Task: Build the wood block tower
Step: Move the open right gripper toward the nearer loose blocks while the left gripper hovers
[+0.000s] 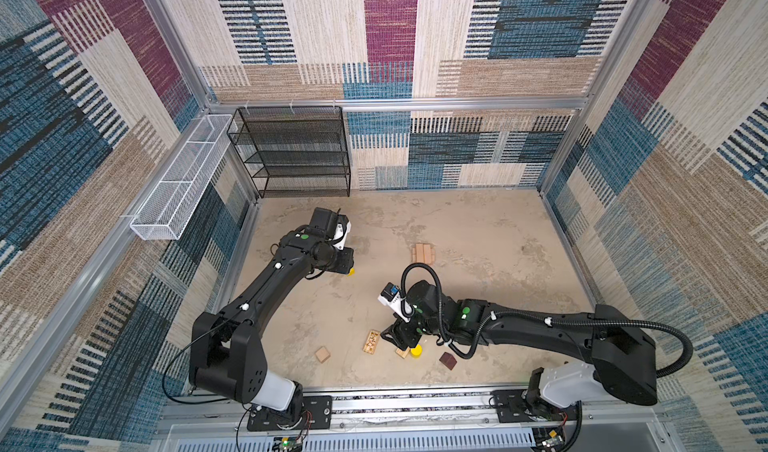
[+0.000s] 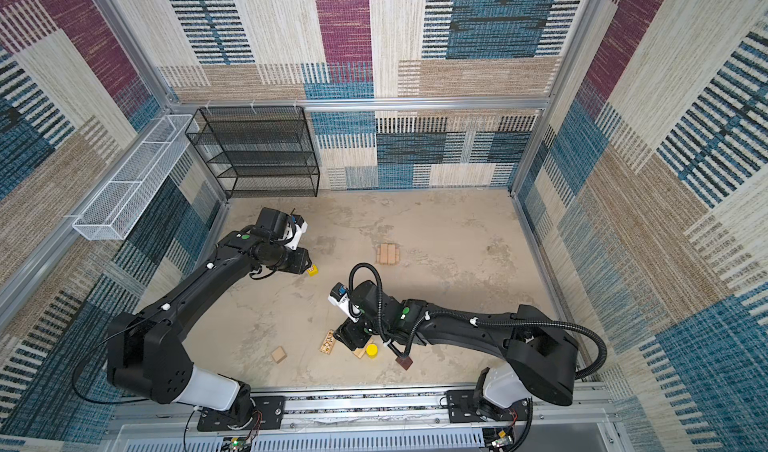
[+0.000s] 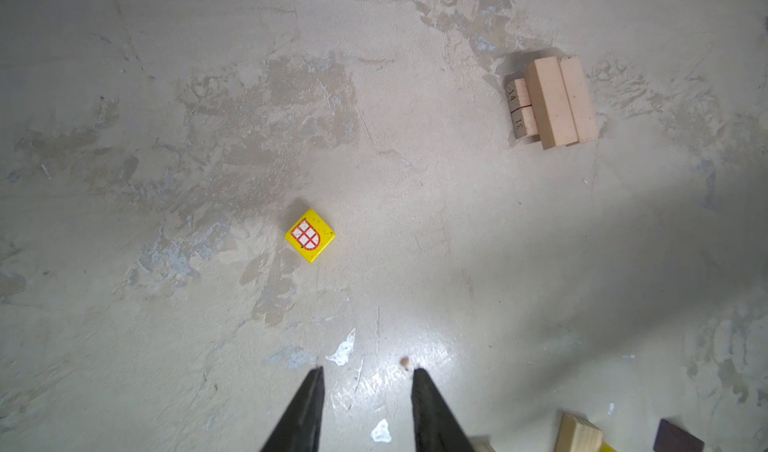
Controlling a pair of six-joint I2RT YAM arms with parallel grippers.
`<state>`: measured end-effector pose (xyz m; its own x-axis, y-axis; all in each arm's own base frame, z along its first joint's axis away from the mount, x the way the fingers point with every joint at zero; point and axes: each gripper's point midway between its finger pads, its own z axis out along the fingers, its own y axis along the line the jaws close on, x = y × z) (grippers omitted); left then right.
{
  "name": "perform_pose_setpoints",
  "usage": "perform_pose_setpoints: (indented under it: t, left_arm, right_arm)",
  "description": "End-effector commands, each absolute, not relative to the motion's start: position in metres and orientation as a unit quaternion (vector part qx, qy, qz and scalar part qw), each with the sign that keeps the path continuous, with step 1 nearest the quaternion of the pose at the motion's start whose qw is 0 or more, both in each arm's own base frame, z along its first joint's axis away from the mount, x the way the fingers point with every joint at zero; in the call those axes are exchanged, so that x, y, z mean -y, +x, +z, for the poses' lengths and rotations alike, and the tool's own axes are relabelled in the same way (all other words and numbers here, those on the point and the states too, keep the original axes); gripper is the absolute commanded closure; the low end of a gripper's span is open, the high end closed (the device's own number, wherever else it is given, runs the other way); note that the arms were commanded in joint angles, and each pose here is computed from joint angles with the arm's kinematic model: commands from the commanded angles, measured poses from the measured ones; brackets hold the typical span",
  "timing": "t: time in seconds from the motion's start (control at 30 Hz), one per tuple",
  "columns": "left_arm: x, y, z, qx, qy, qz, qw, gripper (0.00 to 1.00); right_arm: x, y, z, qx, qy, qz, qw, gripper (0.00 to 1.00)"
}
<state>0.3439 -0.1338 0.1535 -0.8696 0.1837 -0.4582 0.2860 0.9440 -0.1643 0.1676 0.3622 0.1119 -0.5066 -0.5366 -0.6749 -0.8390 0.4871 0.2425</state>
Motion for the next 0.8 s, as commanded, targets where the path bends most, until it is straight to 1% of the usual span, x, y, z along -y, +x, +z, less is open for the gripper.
perform_pose_setpoints:
  t: [0.0, 0.13, 0.2, 0.37, 0.63, 0.77]
  left_arm:
    - [0.137, 0.341, 0.154, -0.961, 0.107, -0.13, 0.218, 0.6]
    - [0.13, 0.342, 0.157, -0.961, 0.11, -0.11, 0.227, 0.59]
    - [0.126, 0.342, 0.159, -0.961, 0.11, -0.101, 0.234, 0.56]
    - [0.123, 0.339, 0.163, -0.959, 0.11, -0.1, 0.24, 0.55]
    - [0.113, 0.339, 0.172, -0.959, 0.09, -0.112, 0.245, 0.55]
    - [0.114, 0.336, 0.174, -0.958, 0.085, -0.126, 0.245, 0.56]
  right_arm:
    - [-0.373, 0.161, 0.114, -0.814, -0.425, 0.302, 0.257, 0.26]
    - [-0.383, 0.151, 0.109, -0.81, -0.433, 0.308, 0.248, 0.25]
    - [-0.39, 0.147, 0.106, -0.81, -0.436, 0.306, 0.245, 0.25]
    - [-0.404, 0.143, 0.099, -0.817, -0.438, 0.287, 0.242, 0.25]
    - [-0.408, 0.16, 0.094, -0.842, -0.414, 0.234, 0.256, 0.26]
    - [-0.407, 0.163, 0.089, -0.85, -0.411, 0.217, 0.246, 0.25]
